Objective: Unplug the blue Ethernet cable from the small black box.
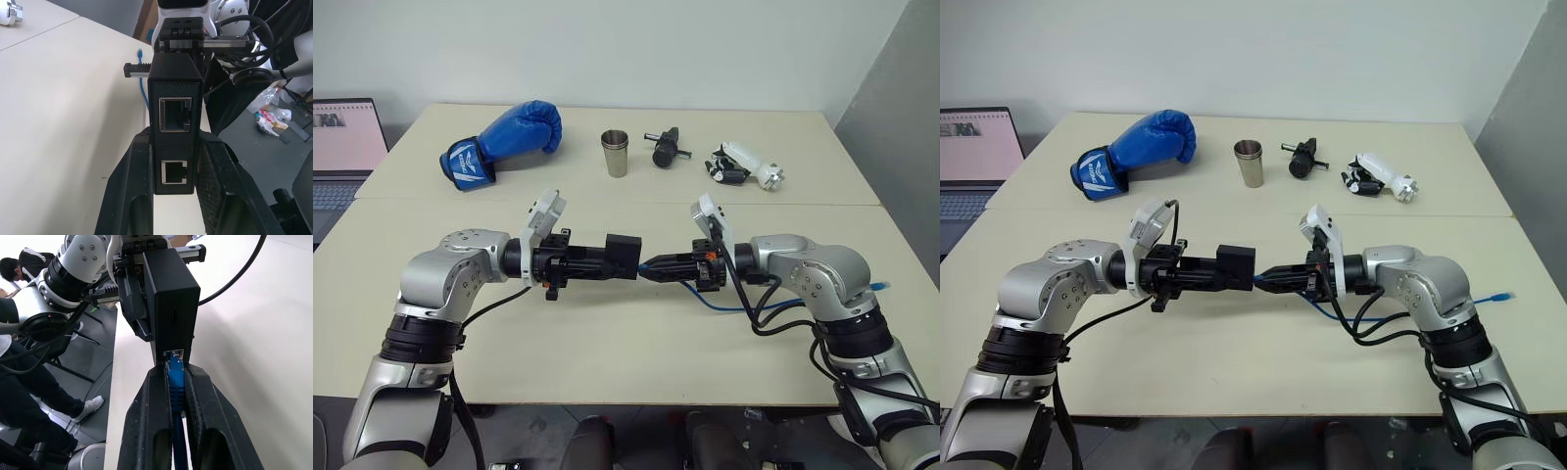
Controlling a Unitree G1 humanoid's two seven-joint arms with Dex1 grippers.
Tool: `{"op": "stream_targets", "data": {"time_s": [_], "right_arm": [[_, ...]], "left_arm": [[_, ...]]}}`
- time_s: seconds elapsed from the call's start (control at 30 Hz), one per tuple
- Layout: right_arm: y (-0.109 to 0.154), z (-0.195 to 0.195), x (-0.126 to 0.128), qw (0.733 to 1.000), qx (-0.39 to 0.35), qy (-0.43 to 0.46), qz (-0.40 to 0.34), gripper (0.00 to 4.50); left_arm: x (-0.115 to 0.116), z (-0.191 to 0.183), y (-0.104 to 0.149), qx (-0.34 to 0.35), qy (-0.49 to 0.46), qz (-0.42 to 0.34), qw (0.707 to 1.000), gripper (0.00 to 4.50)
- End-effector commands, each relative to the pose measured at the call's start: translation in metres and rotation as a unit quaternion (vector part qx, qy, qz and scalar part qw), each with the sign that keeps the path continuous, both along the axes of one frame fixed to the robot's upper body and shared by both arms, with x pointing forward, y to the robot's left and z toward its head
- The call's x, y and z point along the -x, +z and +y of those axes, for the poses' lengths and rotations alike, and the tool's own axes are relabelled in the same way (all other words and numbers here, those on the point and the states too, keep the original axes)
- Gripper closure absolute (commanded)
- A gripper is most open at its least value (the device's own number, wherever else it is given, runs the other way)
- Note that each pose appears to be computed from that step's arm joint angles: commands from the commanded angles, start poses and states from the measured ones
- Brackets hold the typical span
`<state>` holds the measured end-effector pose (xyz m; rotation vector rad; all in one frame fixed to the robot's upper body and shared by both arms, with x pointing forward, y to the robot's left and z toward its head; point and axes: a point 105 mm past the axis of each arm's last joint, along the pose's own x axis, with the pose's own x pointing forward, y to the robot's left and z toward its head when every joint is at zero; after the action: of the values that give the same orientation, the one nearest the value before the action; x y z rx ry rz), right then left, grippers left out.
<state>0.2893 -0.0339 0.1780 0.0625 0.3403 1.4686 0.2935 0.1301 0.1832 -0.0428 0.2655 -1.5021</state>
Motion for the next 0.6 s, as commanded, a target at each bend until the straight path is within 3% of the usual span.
{"op": "stream_targets", "data": {"time_s": [0.03,0.43,0.6], "right_arm": [[0.013,-0.001,0.001,1.000,-0.012,0.011,-0.012,4.43],[-0.003,-0.036,-0.007,0.999,0.021,-0.036,0.002,4.44],[-0.007,-0.058,-0.051,0.983,0.029,-0.171,-0.054,4.44]], "left_arm": [[0.007,-0.003,0.008,-0.002,-0.026,-0.022,0.999,3.70],[-0.010,0.033,0.013,-0.021,0.053,-0.044,0.997,3.70],[-0.011,0.036,0.008,-0.023,0.076,-0.045,0.996,3.71]]}}
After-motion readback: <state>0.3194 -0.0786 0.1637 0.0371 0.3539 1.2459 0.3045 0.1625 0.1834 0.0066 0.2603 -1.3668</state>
